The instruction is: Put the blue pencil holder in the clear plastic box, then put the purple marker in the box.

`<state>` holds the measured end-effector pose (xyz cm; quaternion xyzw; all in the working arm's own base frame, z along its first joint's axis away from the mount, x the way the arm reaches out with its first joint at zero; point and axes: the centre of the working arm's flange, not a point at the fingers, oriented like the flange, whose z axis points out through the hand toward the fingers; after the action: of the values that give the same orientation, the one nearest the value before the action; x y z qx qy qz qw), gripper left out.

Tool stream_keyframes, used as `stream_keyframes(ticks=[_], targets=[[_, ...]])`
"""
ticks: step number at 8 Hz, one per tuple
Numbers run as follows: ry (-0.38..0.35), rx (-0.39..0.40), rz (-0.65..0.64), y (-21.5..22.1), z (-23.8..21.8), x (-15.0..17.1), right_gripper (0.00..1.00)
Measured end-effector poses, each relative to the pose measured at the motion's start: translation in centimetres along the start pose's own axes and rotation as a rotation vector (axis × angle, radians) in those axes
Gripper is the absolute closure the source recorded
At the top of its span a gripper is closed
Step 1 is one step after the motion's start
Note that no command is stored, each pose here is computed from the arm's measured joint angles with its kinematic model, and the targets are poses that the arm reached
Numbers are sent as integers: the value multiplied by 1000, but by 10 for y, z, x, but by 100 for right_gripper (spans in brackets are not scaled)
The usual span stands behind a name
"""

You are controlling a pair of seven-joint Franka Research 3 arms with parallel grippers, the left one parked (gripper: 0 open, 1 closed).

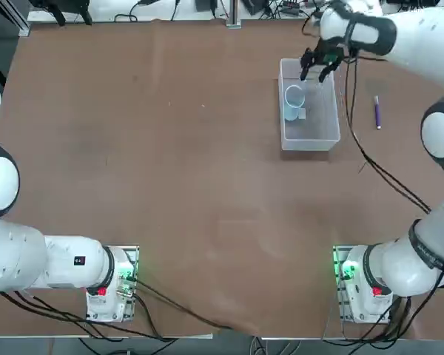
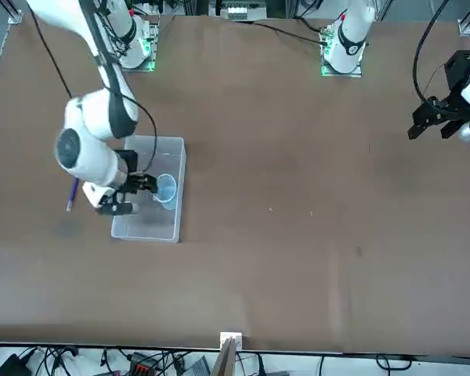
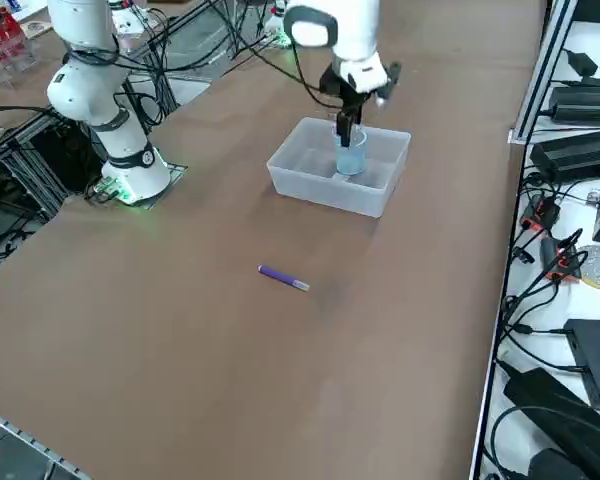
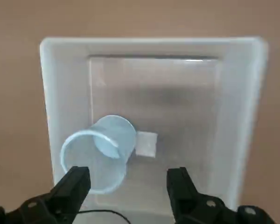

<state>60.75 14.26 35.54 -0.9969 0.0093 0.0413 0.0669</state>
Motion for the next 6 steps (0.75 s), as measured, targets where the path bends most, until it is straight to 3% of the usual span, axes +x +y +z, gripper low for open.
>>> stream_keyframes(ticks=[3,6], targets=[[0,-44,21,107,-51,0,1],[-9,-143,-18,206,-47,-2,4]])
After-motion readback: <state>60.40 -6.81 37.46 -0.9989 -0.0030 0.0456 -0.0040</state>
